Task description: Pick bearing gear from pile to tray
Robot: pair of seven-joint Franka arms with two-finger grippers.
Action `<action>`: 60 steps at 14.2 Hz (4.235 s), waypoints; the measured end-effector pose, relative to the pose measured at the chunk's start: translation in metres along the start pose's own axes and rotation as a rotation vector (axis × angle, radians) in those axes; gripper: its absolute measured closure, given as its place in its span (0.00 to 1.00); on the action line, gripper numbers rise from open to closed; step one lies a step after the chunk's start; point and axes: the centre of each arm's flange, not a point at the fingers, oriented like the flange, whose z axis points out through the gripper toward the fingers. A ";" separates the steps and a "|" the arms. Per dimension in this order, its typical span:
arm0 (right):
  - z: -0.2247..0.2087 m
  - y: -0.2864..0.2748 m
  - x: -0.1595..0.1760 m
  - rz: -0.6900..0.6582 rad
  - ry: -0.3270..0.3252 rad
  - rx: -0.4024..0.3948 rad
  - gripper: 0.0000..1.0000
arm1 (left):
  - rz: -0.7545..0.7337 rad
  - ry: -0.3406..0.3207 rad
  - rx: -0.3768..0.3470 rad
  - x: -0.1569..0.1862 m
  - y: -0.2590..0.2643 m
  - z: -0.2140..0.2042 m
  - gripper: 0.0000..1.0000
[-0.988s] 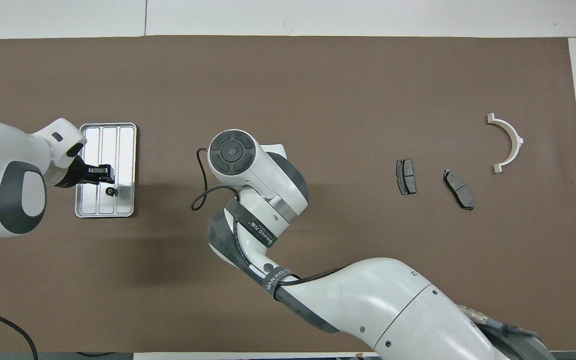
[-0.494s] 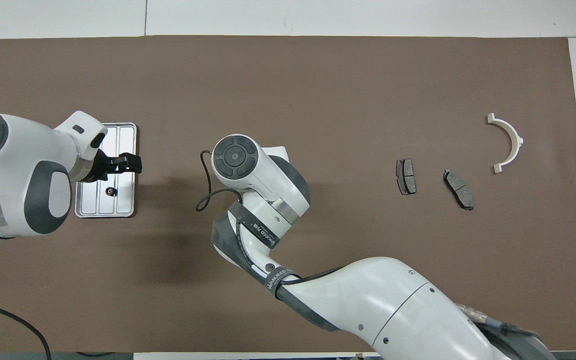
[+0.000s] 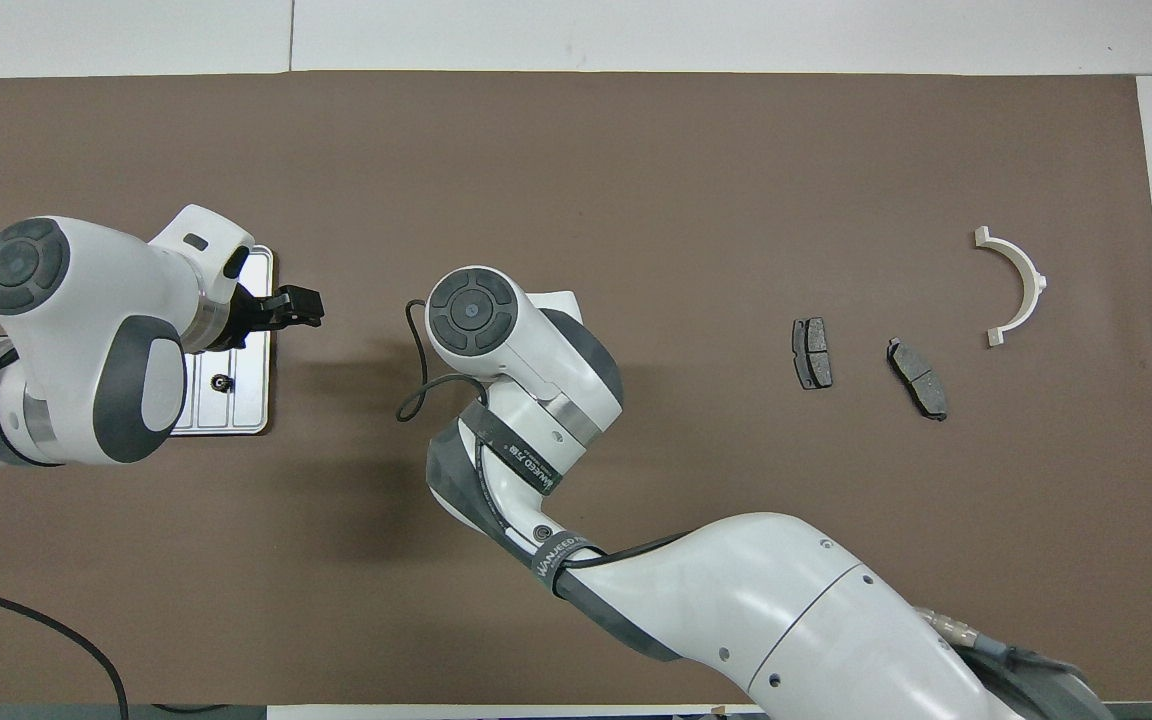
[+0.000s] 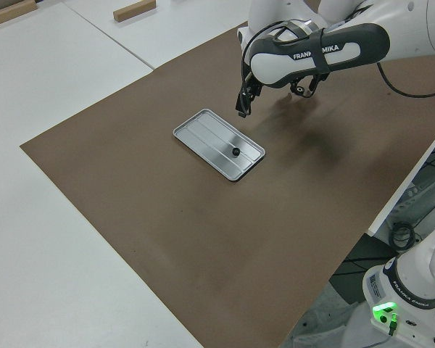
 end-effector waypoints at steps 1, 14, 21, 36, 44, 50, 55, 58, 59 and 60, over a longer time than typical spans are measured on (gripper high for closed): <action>-0.007 0.003 0.005 0.006 0.002 -0.017 0.06 | -0.003 0.001 0.000 0.000 0.001 0.000 0.00; -0.217 0.180 0.245 -0.484 0.002 0.011 0.00 | -0.159 0.007 0.033 -0.066 0.221 0.058 0.20; -0.238 0.277 0.328 -0.656 0.010 0.003 0.00 | -0.146 -0.018 0.065 -0.093 0.239 0.082 0.30; -0.392 0.373 0.260 -0.714 0.067 -0.048 0.00 | -0.152 0.010 0.061 -0.097 0.240 0.089 0.38; -0.351 0.390 0.243 -0.713 0.058 -0.048 0.00 | -0.150 0.018 0.073 -0.097 0.238 0.090 0.65; -0.343 0.395 0.239 -0.698 0.025 -0.004 0.00 | -0.174 0.007 0.124 -0.084 0.232 0.083 0.65; -0.342 0.395 0.239 -0.696 0.021 0.001 0.00 | -0.110 0.008 0.159 -0.008 0.134 0.033 0.65; -0.343 0.396 0.239 -0.696 0.024 0.002 0.00 | 0.002 -0.009 0.162 0.047 0.012 0.011 0.65; -0.343 0.396 0.239 -0.696 0.024 0.002 0.00 | 0.039 -0.019 0.163 0.058 -0.021 0.011 0.65; -0.343 0.396 0.239 -0.695 0.024 0.002 0.00 | 0.071 -0.025 0.163 0.064 -0.048 0.011 0.65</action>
